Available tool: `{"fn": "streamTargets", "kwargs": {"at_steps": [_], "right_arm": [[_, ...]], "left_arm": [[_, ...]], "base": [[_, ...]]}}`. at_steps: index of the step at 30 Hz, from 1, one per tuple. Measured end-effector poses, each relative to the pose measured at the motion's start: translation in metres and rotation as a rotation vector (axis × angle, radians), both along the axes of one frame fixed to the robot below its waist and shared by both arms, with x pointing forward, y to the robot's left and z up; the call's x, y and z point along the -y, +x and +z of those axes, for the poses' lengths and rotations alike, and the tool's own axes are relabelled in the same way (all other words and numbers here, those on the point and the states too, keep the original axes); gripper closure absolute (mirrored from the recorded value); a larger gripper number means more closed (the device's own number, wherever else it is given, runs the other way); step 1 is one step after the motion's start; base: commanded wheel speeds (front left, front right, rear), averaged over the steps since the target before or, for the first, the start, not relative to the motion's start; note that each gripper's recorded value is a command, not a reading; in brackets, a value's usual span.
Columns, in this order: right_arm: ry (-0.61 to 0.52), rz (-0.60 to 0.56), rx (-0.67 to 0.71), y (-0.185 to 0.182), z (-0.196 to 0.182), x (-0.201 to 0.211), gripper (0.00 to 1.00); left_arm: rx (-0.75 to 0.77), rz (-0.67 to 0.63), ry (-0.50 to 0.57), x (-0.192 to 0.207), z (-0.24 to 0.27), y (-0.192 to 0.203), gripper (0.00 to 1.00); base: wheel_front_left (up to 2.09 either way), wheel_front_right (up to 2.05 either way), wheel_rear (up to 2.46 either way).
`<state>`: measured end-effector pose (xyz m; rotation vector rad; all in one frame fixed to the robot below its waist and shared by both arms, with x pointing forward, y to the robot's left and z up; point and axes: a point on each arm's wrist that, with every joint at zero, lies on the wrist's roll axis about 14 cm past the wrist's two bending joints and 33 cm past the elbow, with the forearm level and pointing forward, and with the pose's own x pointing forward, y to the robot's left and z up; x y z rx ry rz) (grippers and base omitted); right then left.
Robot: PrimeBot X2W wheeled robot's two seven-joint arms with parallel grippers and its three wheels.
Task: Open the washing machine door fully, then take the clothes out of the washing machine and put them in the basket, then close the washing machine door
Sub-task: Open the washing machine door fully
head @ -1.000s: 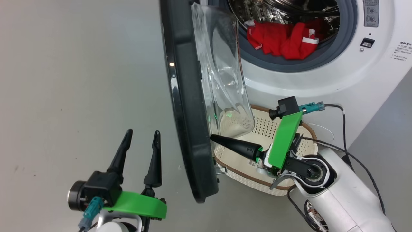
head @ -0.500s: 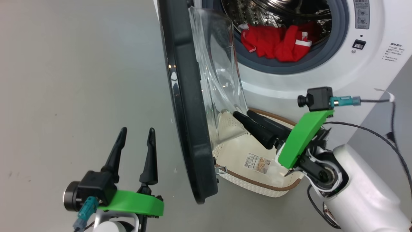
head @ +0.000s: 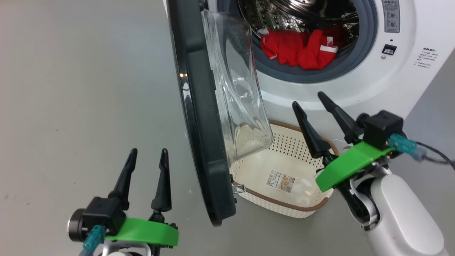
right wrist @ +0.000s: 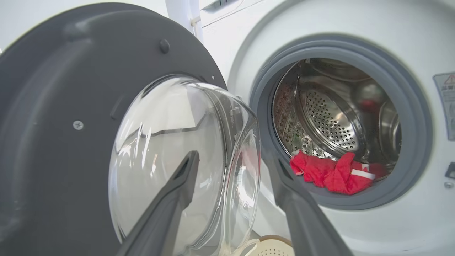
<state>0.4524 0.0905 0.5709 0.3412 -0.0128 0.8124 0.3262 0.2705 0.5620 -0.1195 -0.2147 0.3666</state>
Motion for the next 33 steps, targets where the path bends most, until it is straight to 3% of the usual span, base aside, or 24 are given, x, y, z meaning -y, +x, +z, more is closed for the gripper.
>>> {"fn": "streamTargets", "kwargs": {"at_steps": [8,33], "right_arm": [[0.004,-0.163,0.183,0.000,0.015,0.037,0.00],[-0.045,-0.180,0.067,-0.041,-0.043,0.059,0.00]], "left_arm": [[0.011,-0.001,0.002,0.000,0.003,-0.001,0.00],[0.017,0.009,-0.004,0.000,0.000,-0.013,0.00]], "base": [[0.00,0.00,0.00],[0.00,0.00,0.00]]}}
